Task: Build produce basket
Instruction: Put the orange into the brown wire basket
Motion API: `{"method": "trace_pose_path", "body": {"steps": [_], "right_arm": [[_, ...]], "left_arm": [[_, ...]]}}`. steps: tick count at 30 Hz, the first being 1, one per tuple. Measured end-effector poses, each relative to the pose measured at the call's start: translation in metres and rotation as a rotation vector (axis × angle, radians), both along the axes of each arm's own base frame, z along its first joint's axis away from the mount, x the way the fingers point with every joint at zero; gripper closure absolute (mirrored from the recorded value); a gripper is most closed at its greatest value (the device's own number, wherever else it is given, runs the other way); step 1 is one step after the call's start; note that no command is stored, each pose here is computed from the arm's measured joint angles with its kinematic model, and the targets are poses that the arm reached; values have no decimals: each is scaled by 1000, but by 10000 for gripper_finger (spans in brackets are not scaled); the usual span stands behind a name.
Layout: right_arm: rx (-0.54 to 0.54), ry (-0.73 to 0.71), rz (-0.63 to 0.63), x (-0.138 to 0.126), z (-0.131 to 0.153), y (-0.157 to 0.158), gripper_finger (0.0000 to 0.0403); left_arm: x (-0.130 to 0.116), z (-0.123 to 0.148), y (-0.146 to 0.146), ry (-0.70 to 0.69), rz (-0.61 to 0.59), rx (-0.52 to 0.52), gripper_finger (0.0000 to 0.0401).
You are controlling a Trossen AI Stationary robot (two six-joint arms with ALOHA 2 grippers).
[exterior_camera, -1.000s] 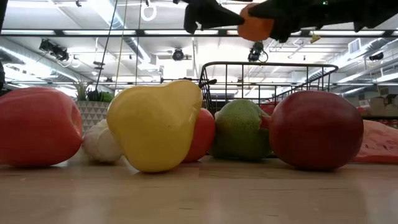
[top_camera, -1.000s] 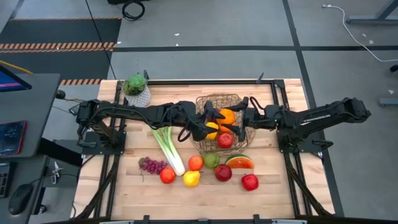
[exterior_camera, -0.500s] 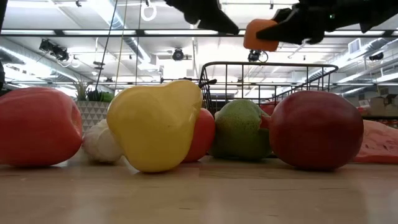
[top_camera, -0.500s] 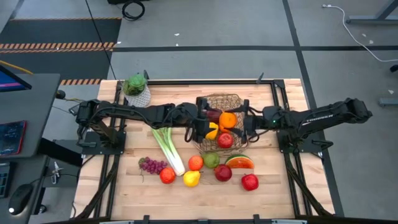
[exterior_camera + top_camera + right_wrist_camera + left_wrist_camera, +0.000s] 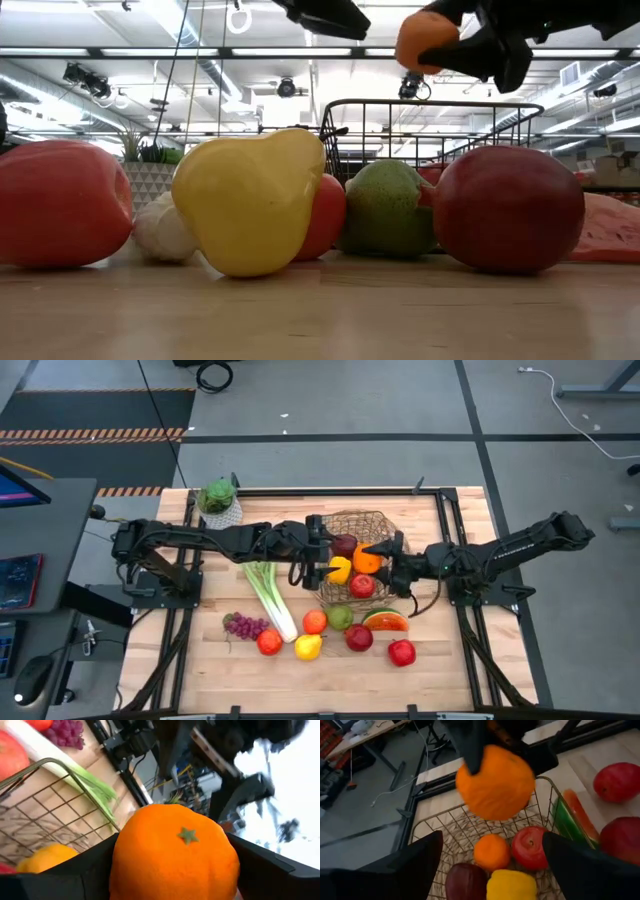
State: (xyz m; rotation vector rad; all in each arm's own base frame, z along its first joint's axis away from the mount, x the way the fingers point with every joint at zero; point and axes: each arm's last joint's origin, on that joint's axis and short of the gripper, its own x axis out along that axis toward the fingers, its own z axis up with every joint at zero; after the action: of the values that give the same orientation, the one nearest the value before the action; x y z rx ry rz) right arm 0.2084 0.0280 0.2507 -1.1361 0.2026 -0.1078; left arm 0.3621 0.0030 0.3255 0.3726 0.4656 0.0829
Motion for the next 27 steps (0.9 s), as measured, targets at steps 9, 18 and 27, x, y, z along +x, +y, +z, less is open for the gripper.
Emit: {"method": "trace_pose_path", "body": {"steps": [9, 18, 27], "right_arm": [[-271, 23, 53, 1, 2, 7, 68], [-273, -6, 49, 1, 5, 7, 68], [14, -108, 21, 1, 10, 6, 68]], "left_arm": [[0, 0, 8, -22, 77, -112, 54], [0, 0, 8, -25, 86, -131, 54], [0, -1, 8, -22, 87, -129, 54]]}}
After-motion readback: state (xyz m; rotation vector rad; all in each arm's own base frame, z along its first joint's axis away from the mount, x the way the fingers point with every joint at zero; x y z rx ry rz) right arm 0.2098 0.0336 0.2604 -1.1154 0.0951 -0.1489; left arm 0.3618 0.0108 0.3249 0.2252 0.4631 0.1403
